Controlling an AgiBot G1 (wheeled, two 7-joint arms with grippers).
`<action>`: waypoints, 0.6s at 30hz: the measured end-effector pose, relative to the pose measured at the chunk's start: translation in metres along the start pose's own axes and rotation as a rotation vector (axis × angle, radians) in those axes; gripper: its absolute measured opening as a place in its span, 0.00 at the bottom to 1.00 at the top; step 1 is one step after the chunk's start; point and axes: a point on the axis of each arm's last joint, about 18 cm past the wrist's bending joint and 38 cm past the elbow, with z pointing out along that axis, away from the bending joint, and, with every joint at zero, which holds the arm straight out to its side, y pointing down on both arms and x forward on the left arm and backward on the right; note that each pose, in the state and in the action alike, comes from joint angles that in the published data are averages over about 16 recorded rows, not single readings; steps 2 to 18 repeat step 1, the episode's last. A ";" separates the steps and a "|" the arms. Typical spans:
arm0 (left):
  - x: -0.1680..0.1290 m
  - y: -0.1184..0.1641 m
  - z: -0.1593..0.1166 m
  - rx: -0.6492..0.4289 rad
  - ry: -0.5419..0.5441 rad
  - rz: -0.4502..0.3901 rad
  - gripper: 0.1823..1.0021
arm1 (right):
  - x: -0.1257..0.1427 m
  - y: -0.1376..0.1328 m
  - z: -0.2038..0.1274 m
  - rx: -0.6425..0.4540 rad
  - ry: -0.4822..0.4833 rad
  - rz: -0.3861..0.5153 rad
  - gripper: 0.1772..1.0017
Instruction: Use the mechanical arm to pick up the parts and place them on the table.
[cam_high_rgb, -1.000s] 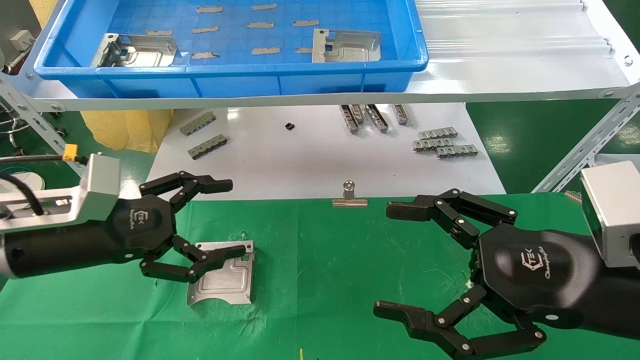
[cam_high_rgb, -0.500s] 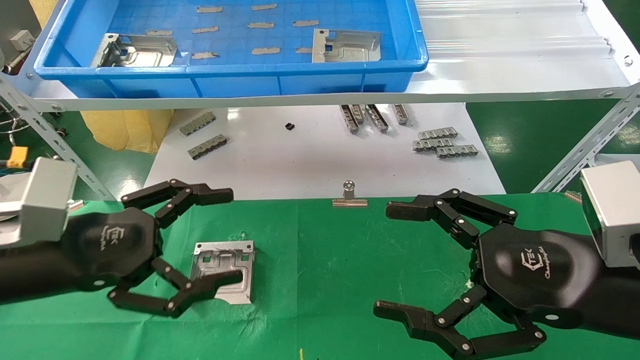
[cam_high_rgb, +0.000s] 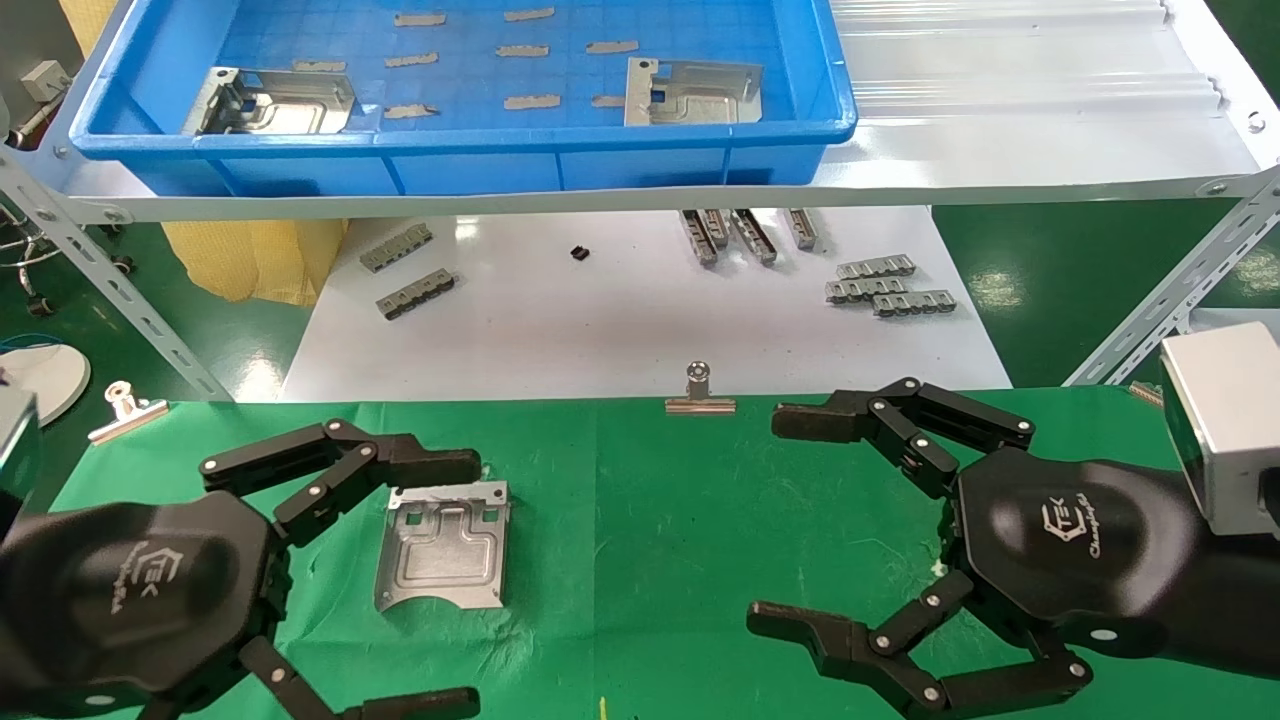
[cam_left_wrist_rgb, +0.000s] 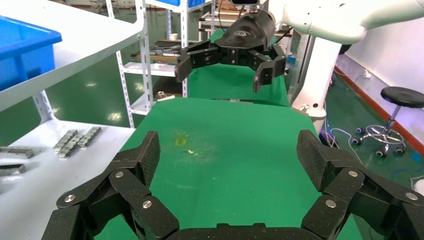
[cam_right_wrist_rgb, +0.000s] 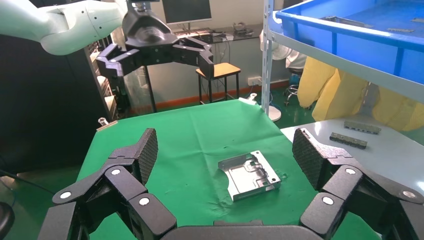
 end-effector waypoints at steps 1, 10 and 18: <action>0.002 -0.001 0.000 0.001 0.003 -0.001 1.00 | 0.000 0.000 0.000 0.000 0.000 0.000 1.00; 0.002 -0.001 0.000 0.001 0.003 -0.001 1.00 | 0.000 0.000 0.000 0.000 0.000 0.000 1.00; 0.002 -0.001 0.000 0.001 0.003 -0.001 1.00 | 0.000 0.000 0.000 0.000 0.000 0.000 1.00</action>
